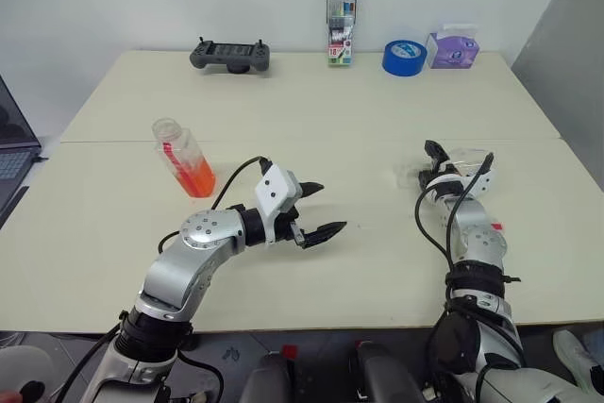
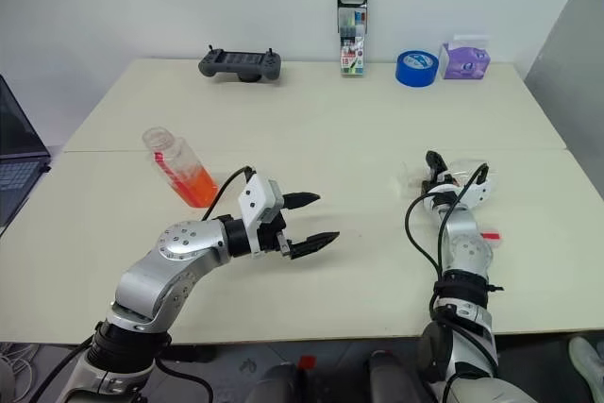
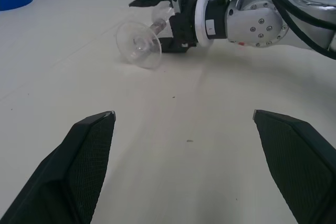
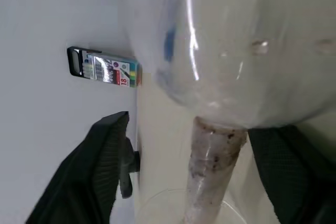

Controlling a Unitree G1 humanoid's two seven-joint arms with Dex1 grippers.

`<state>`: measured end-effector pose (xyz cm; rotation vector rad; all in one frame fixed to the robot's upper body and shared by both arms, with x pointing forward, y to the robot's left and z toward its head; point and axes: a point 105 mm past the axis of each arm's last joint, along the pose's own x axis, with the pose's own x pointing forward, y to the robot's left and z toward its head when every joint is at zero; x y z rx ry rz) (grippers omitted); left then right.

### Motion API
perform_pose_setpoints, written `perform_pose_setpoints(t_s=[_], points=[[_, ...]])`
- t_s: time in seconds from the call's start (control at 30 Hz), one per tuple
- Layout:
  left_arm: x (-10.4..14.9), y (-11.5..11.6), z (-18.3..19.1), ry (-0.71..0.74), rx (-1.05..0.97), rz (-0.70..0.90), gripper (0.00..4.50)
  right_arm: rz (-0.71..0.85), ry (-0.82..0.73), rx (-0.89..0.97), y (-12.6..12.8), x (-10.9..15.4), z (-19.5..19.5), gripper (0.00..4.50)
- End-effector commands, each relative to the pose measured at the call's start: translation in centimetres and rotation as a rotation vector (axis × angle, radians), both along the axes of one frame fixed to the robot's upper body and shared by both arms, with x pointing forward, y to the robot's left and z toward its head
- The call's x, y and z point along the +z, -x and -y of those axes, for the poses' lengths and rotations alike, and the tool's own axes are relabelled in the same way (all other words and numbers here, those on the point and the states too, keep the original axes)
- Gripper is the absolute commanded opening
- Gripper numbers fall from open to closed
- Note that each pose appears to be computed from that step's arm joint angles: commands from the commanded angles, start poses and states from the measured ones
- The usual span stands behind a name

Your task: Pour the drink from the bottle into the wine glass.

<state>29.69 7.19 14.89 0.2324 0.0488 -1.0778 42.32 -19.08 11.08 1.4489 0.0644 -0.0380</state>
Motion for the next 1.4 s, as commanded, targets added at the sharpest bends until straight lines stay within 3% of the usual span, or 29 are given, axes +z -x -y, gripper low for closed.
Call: perform_pose_setpoints(t_s=[0.03, 0.1, 0.2, 0.27, 0.43, 0.53, 0.8, 1.13, 1.4], points=[[0.9, 0.0, 0.0, 0.013, 0.004, 0.034, 4.50, 0.031, 0.037, -0.036, -0.4, 1.2, 0.6, 2.48], [0.8, -0.1, -0.3, 0.014, 0.016, 0.031, 4.50, 0.059, 0.155, -0.019, -0.2, 2.3, 0.1, 1.75], [0.6, -0.3, -1.2, 0.012, 0.052, 0.025, 4.50, 0.211, 0.603, 0.085, 0.8, 6.4, -3.8, 0.66], [0.5, -0.4, -1.7, 0.019, 0.079, 0.024, 4.50, 0.319, 0.830, 0.139, 1.7, 8.1, -6.6, 0.22], [0.4, -0.6, -3.4, 0.048, 0.172, 0.008, 4.50, 0.574, 1.293, 0.207, 3.3, 9.6, -13.3, 0.22], [0.2, -0.2, -5.3, 0.069, 0.251, -0.013, 4.50, 0.703, 1.460, 0.201, 3.5, 8.8, -17.0, 0.22], [1.2, 1.0, -7.4, 0.157, 0.401, -0.017, 4.50, 0.735, 1.508, 0.089, 2.1, 6.6, -19.2, 0.22], [1.2, 1.8, -8.1, 0.164, 0.459, -0.024, 4.50, 0.579, 1.486, 0.199, 1.4, 1.4, -20.1, 0.22], [1.2, 1.7, -8.2, 0.154, 0.459, -0.025, 4.50, 0.560, 1.422, 0.249, 1.6, 0.4, -20.6, 0.22]])
